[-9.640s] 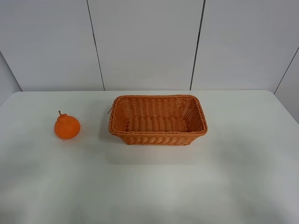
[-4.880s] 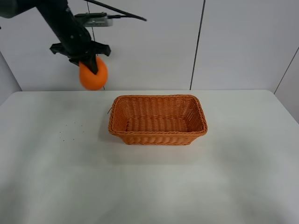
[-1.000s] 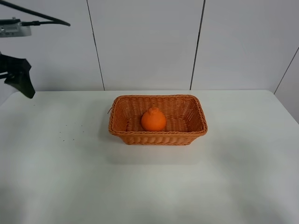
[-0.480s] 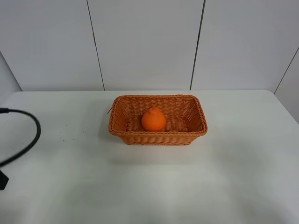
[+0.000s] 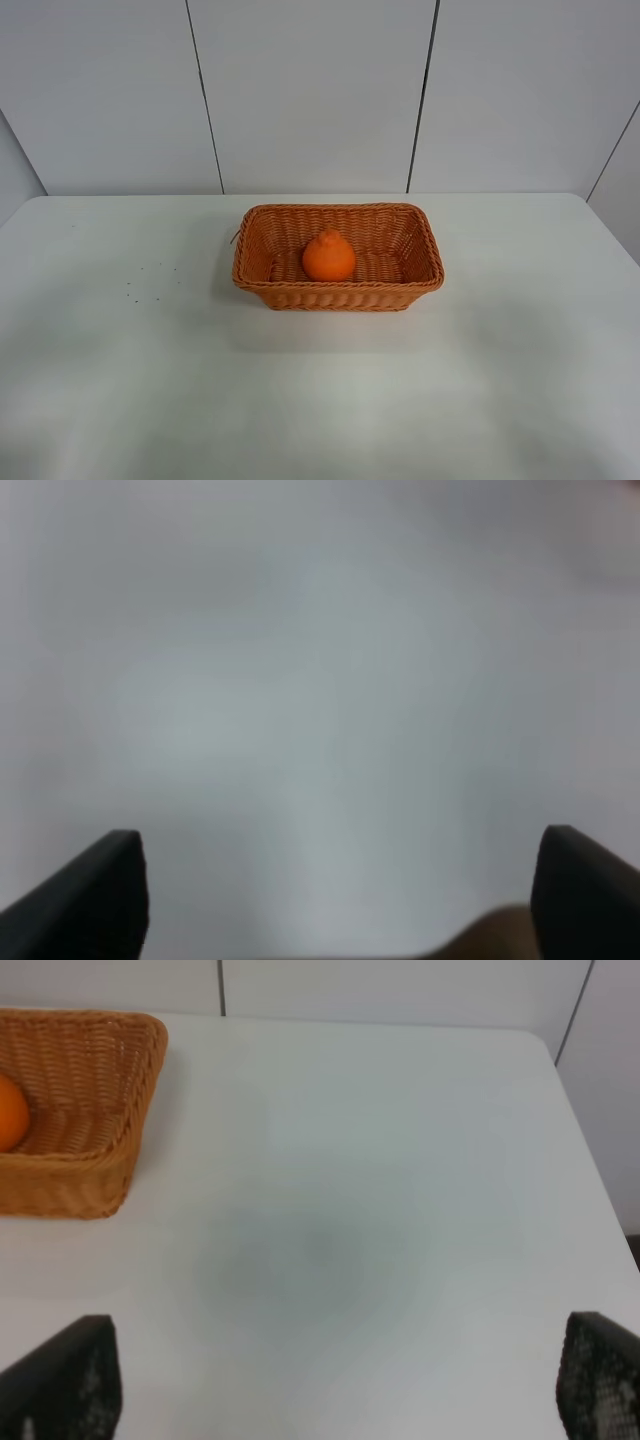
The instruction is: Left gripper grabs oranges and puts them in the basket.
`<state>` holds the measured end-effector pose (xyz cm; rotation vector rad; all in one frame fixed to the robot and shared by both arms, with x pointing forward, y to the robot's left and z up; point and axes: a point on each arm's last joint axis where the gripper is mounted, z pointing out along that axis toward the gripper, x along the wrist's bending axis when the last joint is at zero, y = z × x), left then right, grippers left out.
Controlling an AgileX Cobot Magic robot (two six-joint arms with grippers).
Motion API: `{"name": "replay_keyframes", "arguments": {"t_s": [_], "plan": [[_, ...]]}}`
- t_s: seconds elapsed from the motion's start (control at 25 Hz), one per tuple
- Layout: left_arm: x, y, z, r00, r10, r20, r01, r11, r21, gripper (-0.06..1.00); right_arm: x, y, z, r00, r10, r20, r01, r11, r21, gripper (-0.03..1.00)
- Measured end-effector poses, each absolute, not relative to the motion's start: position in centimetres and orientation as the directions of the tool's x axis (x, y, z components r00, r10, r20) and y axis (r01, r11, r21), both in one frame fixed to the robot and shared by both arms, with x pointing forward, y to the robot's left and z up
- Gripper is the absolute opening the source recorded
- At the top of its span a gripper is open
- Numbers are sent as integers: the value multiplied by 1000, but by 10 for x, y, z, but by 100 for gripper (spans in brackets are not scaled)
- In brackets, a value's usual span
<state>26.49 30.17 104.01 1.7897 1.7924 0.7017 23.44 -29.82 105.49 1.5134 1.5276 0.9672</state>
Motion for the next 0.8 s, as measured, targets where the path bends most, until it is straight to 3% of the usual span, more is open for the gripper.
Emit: {"name": "replay_keyframes", "arguments": {"t_s": [0.24,0.8], "plan": [[231,301,1042,-5,1000,6,562,-3,827,88,234,-298,1055,-5,1000,-8,421,9,907,69],[229,301,1042,-5,1000,6,551,-2,834,87,234,-298,1055,-5,1000,-8,421,9,907,69]]}}
